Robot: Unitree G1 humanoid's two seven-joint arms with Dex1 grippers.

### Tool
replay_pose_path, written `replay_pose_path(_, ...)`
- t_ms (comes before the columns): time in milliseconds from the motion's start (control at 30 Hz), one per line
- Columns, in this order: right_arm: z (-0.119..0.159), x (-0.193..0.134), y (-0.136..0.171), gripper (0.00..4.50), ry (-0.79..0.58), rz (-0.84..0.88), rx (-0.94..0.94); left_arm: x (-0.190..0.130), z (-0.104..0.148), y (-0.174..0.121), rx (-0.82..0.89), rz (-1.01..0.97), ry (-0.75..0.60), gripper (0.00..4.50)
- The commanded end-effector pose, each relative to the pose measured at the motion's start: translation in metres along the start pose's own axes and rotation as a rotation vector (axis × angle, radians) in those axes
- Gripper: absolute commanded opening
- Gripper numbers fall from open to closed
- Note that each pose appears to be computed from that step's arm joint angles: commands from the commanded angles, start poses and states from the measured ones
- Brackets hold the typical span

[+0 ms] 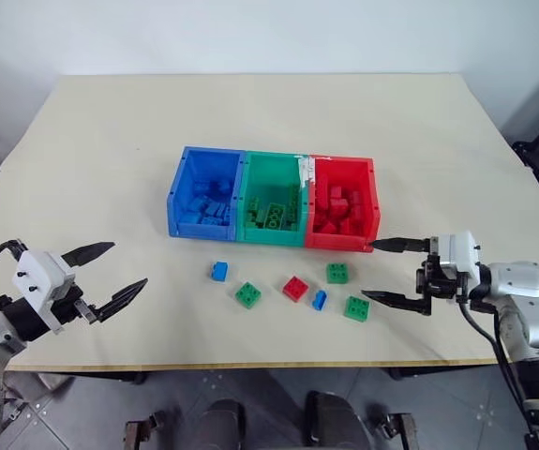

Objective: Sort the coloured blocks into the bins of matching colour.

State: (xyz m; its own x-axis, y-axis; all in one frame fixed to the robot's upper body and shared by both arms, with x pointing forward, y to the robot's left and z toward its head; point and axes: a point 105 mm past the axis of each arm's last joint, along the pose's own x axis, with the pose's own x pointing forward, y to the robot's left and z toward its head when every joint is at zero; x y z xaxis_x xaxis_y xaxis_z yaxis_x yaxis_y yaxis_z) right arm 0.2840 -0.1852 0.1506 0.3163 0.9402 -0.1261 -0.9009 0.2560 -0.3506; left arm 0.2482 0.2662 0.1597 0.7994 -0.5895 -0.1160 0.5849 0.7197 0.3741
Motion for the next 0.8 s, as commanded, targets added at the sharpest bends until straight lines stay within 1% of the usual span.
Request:
replay_pose_path(33, 0.01, -0.004, -0.003, 4.5, -0.014, -0.036, -0.055, 0.003, 0.007, -0.001, 0.024, -0.015, -0.016, 4.46)
replay_pose_path(100, 0.009, -0.012, -0.003, 4.5, 0.003, -0.062, -0.052, 0.007, 0.007, -0.007, 0.018, -0.05, -0.005, 4.46)
replay_pose_path(167, 0.007, -0.024, -0.003, 4.5, 0.035, -0.082, -0.051, 0.014, 0.011, -0.018, 0.018, -0.121, -0.022, 4.46)
replay_pose_path(200, 0.005, -0.03, -0.002, 4.5, 0.056, -0.091, -0.048, 0.018, 0.015, -0.027, 0.011, -0.179, -0.039, 4.46)
replay_pose_path(267, -0.004, -0.045, 0.002, 4.5, 0.145, -0.077, -0.051, 0.026, 0.022, -0.047, -0.035, -0.306, -0.055, 4.46)
replay_pose_path(300, -0.008, -0.052, 0.006, 4.5, 0.182, -0.064, -0.05, 0.031, 0.026, -0.056, -0.025, -0.352, -0.07, 4.46)
replay_pose_path(367, -0.012, -0.058, 0.006, 4.5, 0.204, -0.078, -0.026, 0.041, 0.033, -0.073, 0.013, -0.427, -0.093, 4.46)
replay_pose_path(467, -0.016, -0.054, 0.012, 4.5, 0.223, -0.052, 0.003, 0.052, 0.044, -0.094, 0.008, -0.508, -0.148, 4.46)
replay_pose_path(567, -0.019, -0.043, 0.017, 4.5, 0.216, -0.032, 0.05, 0.057, 0.046, -0.109, -0.005, -0.577, -0.158, 4.46)
replay_pose_path(600, -0.019, -0.04, 0.018, 4.5, 0.207, -0.032, 0.072, 0.057, 0.046, -0.112, -0.004, -0.587, -0.157, 4.46)
replay_pose_path(633, -0.025, -0.035, 0.021, 4.5, 0.227, -0.019, 0.105, 0.056, 0.045, -0.112, -0.007, -0.59, -0.151, 4.46)
replay_pose_path(800, -0.042, -0.016, 0.03, 4.5, 0.269, 0.018, 0.164, 0.041, 0.035, -0.104, -0.014, -0.564, -0.098, 4.46)
